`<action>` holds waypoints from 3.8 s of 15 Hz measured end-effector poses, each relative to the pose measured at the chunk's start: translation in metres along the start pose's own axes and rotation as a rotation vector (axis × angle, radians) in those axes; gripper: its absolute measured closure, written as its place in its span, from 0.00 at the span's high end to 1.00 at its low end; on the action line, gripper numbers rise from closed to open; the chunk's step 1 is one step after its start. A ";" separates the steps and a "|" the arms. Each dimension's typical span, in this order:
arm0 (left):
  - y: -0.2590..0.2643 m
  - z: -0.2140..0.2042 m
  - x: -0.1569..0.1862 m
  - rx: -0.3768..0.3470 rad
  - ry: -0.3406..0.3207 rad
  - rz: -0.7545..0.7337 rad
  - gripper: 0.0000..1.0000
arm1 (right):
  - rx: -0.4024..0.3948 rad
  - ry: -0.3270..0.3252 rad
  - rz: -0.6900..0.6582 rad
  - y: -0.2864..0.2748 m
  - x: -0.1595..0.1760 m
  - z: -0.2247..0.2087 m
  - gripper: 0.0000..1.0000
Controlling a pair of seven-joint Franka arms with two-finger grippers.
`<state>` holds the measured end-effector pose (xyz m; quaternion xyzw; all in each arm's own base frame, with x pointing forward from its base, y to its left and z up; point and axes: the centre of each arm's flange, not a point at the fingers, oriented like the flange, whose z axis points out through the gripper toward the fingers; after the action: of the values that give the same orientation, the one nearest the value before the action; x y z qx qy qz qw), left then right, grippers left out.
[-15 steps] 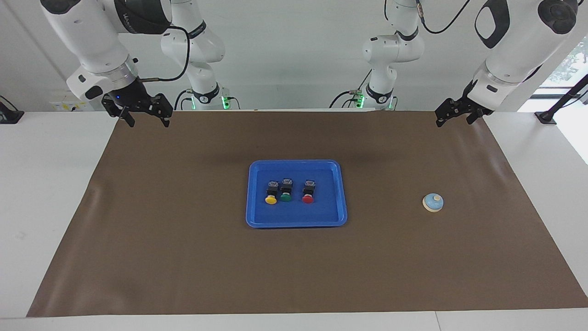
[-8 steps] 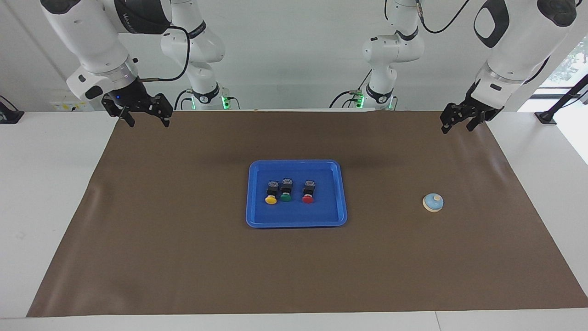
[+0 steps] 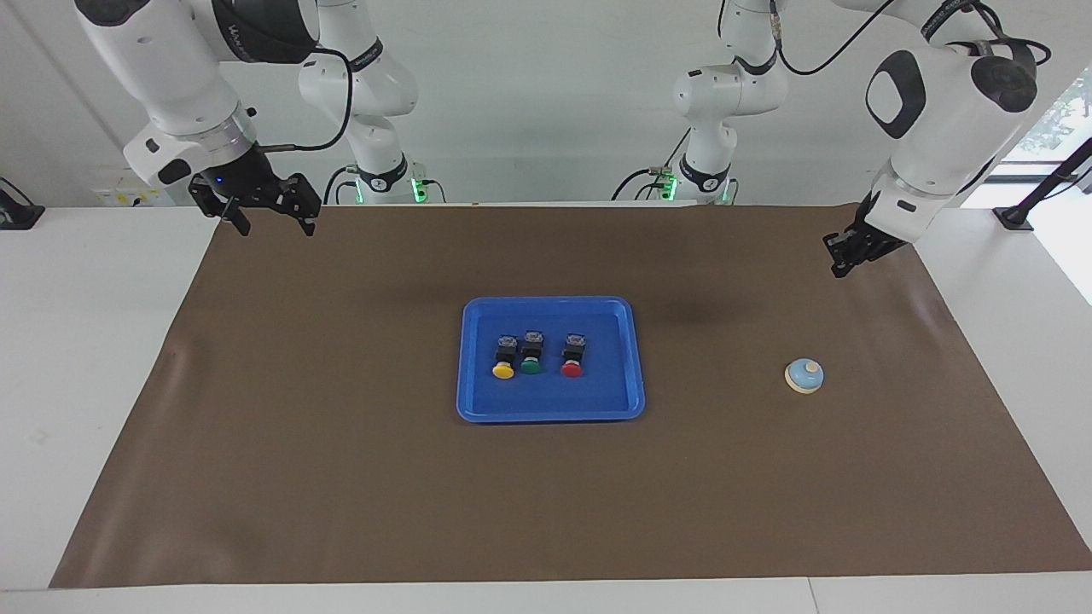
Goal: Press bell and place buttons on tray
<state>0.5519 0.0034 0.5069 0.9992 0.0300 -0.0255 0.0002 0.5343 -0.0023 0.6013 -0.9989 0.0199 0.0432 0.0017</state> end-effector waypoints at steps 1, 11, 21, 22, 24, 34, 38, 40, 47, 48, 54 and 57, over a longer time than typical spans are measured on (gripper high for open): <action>-0.001 0.015 0.007 -0.001 0.006 -0.001 0.01 | 0.000 0.000 0.000 0.000 0.000 0.000 1.00; -0.002 0.138 0.070 -0.013 0.092 -0.005 0.01 | 0.000 0.000 0.000 0.000 0.000 0.000 1.00; -0.002 0.163 0.078 -0.011 0.042 0.020 0.01 | 0.000 0.000 0.000 0.000 0.000 0.000 1.00; -0.001 0.152 0.080 -0.010 0.006 0.022 0.01 | 0.000 0.000 0.000 0.000 0.000 0.000 1.00; 0.000 0.113 0.082 -0.008 -0.044 0.025 0.01 | 0.000 0.000 0.000 0.000 0.000 0.000 1.00; -0.003 -0.030 0.013 0.004 -0.097 0.026 1.00 | 0.000 0.000 0.000 0.000 0.000 0.000 1.00; 0.013 -0.038 0.001 0.021 -0.114 0.060 1.00 | 0.000 0.000 0.000 0.000 0.000 0.000 1.00; 0.020 -0.037 0.001 0.024 -0.113 0.072 1.00 | 0.000 0.000 0.000 0.000 0.000 0.000 1.00; 0.019 -0.053 0.009 0.021 -0.087 0.069 1.00 | 0.000 0.000 0.000 0.000 0.000 0.000 1.00; 0.018 -0.054 0.010 0.021 -0.086 0.069 1.00 | 0.000 0.000 0.000 0.000 0.000 0.000 1.00; 0.020 -0.056 0.011 0.021 -0.082 0.071 1.00 | 0.000 0.000 0.000 0.000 0.000 0.000 1.00; 0.019 -0.056 0.011 0.021 -0.082 0.069 1.00 | 0.000 0.000 -0.013 -0.007 0.000 0.000 1.00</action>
<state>0.5670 -0.0143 0.5621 0.9977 -0.0047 -0.0665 -0.0082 0.5342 0.0049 0.6013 -0.9990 0.0132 0.0433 0.0020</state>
